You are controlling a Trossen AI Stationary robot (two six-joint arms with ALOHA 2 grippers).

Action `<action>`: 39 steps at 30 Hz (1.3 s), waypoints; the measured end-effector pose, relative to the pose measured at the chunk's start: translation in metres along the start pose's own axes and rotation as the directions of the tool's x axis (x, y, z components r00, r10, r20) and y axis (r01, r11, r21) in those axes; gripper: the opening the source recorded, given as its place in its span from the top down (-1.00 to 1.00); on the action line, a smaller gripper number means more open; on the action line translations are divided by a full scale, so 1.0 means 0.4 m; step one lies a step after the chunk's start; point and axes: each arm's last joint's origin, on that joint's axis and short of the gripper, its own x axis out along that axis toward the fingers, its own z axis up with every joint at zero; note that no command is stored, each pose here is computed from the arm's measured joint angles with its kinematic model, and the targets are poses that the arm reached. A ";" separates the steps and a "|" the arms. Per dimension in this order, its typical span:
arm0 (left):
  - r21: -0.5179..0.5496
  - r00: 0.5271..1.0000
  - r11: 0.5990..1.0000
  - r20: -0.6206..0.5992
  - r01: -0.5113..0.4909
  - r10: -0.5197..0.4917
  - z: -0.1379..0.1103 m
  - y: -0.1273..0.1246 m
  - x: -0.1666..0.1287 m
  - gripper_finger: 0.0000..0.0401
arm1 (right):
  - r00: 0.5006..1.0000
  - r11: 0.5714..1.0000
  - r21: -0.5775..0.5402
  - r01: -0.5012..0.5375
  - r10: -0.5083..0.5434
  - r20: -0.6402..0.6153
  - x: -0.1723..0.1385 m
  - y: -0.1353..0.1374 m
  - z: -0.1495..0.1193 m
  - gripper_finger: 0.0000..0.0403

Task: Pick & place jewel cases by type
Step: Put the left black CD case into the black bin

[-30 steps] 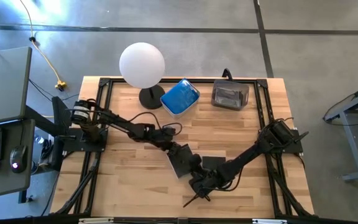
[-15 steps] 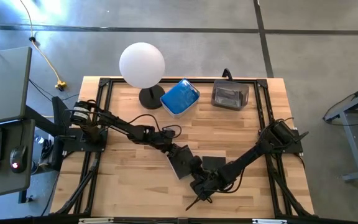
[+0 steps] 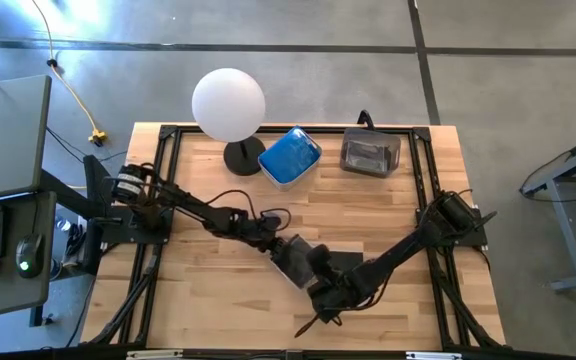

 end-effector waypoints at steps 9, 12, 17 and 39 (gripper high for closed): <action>-0.018 0.998 0.999 0.033 0.046 -0.045 -0.013 -0.024 -0.002 0.38 | 0.985 0.997 0.067 -0.027 0.038 -0.171 -0.017 0.026 -0.049 0.16; -0.015 0.994 0.995 0.055 0.096 -0.095 -0.016 -0.031 0.012 0.38 | 0.976 0.995 0.080 -0.057 0.072 -0.204 -0.022 0.032 -0.058 0.16; -0.030 0.993 0.994 0.042 0.109 -0.108 -0.016 -0.028 0.055 0.38 | 0.962 0.984 0.122 -0.131 0.155 -0.222 -0.023 0.038 -0.062 0.16; 0.008 0.999 0.999 -0.010 0.047 -0.047 -0.008 -0.053 0.090 0.38 | 0.944 0.982 0.069 -0.177 0.189 -0.271 -0.089 0.120 -0.081 0.16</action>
